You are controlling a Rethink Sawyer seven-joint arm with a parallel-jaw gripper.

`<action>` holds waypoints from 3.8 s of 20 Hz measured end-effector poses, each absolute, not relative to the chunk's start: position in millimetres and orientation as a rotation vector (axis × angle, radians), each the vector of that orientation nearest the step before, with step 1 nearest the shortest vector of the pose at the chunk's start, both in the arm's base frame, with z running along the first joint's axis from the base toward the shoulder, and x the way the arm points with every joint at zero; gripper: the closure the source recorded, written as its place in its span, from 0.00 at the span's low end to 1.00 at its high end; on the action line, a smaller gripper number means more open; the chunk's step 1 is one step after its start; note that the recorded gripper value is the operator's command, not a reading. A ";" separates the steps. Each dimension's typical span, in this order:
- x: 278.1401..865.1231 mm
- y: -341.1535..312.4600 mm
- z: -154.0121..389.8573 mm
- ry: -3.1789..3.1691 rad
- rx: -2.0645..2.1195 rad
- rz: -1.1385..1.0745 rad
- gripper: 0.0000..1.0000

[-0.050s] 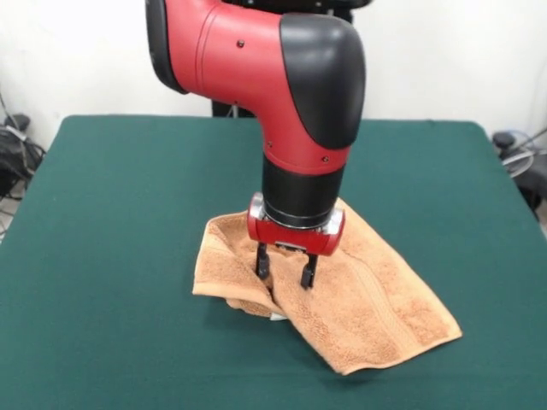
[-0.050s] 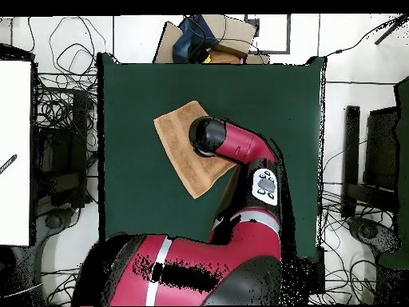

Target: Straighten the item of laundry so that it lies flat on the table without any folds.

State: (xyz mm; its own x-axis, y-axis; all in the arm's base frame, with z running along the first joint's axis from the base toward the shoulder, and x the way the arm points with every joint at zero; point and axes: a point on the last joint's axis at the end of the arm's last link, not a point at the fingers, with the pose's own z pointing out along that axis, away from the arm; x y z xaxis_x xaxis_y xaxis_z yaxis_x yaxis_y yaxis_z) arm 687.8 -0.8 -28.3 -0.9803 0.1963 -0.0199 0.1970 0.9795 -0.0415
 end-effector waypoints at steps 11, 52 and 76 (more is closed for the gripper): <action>689.5 -0.8 -33.0 3.110 0.306 -0.068 0.00; 688.2 0.5 -22.9 3.104 0.306 -0.068 1.00; 675.2 17.1 24.1 3.090 0.276 -0.098 1.00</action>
